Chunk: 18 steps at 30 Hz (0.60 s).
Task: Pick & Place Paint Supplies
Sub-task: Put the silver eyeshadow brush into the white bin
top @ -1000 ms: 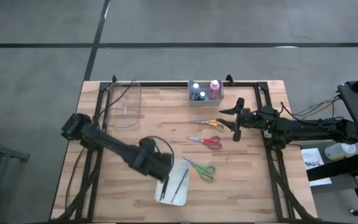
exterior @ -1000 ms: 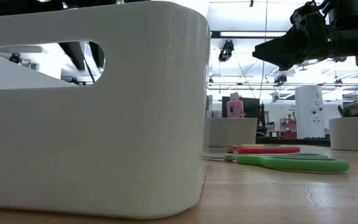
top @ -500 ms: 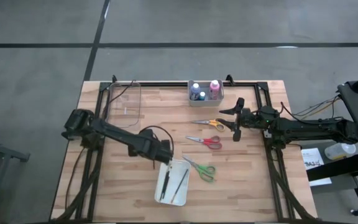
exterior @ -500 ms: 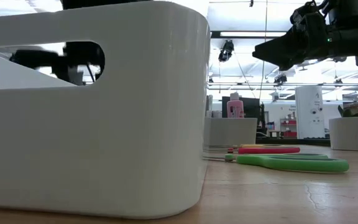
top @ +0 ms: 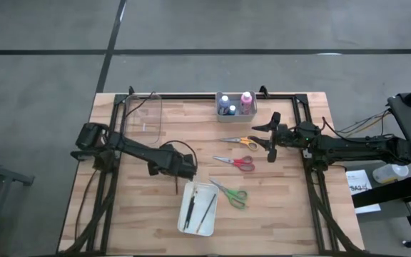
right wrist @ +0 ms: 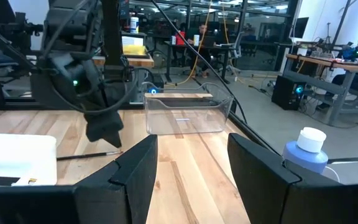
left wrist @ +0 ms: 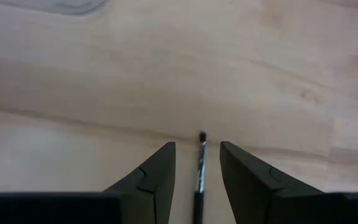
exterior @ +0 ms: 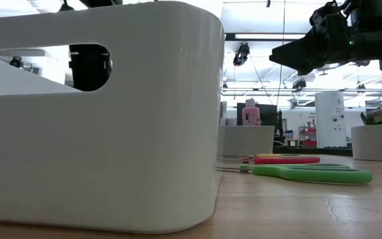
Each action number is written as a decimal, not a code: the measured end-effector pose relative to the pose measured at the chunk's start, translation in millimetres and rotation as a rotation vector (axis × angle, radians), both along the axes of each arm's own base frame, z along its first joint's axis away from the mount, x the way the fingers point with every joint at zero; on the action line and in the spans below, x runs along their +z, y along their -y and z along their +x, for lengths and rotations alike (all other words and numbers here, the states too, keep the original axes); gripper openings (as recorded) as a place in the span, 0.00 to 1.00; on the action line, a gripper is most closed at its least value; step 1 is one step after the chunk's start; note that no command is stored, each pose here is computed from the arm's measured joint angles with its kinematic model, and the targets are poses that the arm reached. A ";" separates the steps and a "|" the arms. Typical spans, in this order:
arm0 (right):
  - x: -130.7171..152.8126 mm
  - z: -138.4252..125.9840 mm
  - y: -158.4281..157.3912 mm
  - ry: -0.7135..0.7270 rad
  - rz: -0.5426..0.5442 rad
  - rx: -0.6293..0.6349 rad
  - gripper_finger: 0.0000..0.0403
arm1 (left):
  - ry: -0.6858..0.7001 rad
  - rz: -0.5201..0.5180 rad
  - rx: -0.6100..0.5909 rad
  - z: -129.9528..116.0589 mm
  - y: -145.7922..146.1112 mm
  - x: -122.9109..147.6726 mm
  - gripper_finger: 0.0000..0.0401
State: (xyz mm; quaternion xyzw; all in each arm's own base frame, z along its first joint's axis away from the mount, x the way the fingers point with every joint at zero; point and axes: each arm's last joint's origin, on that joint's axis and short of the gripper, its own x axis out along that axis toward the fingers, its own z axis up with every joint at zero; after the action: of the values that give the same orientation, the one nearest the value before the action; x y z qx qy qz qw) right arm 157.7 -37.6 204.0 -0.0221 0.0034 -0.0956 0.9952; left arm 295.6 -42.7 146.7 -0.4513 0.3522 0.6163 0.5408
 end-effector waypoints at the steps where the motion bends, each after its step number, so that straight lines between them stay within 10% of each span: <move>1: 0.0 0.0 0.0 0.000 0.000 0.000 0.48 | 0.003 -0.002 -0.004 0.4 -1.9 -1.1 0.34; 18: 0.0 0.0 -0.1 0.000 0.000 0.001 0.48 | -0.034 -0.035 -0.051 4.6 -3.0 -15.1 0.34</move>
State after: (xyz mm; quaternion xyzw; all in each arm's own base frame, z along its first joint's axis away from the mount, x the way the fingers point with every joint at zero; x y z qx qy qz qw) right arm 157.7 -37.5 204.0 -0.0221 0.0034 -0.0952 0.9952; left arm 300.3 -39.7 131.6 -0.4412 0.3836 0.6034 0.5423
